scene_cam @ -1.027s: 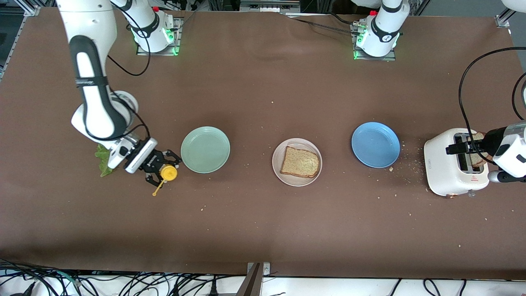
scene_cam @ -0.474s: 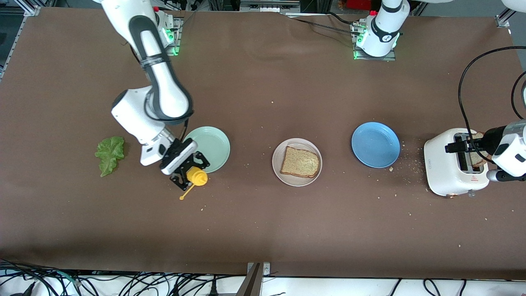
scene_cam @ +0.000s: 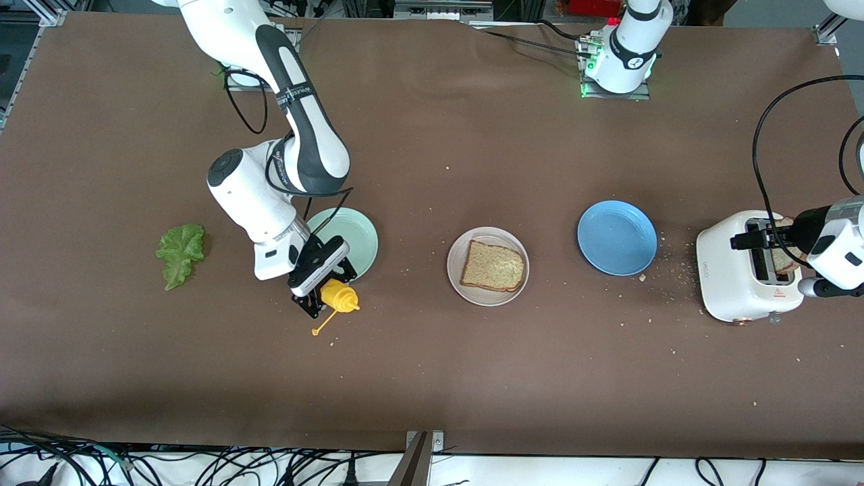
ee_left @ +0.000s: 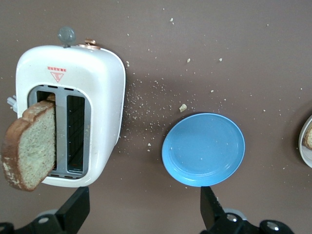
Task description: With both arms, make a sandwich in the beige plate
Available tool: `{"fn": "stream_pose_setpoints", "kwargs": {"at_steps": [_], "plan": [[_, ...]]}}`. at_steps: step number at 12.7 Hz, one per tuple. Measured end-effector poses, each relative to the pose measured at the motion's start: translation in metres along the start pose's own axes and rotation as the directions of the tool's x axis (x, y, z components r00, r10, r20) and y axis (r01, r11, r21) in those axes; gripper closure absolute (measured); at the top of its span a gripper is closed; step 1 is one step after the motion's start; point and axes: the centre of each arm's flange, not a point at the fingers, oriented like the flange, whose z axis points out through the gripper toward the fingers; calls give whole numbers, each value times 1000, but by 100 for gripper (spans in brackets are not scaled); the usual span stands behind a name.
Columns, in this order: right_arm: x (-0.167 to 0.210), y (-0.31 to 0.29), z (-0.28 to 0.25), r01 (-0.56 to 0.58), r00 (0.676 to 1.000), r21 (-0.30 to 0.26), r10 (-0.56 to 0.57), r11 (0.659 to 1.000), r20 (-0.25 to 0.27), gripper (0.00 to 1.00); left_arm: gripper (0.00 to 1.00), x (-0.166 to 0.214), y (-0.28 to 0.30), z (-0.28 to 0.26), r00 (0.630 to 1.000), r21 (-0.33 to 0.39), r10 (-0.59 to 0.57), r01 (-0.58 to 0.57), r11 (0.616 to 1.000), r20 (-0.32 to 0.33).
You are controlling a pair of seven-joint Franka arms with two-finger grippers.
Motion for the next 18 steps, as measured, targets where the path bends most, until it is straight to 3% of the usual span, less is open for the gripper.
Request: {"fn": "stream_pose_setpoints", "kwargs": {"at_steps": [3, 12, 16, 18], "plan": [[-6, 12, -3, -9, 1000, 23, 8, 1000, 27, 97, 0, -1, 0, 1, 1000, 0, 0, 0, 1000, 10], [5, 21, -16, -23, 999, 64, 22, 998, 24, 97, 0, -2, 4, 2, 1000, 0, 5, -5, 1000, 17], [3, 29, -24, -92, 996, 93, 92, 991, 12, 97, 0, -2, 5, 2, 1000, -1, 7, -7, 1000, 18], [-6, 39, -28, -146, 989, 122, 141, 982, 46, 97, 0, -2, 5, 2, 1000, 0, 7, -7, 1000, 18]]}}
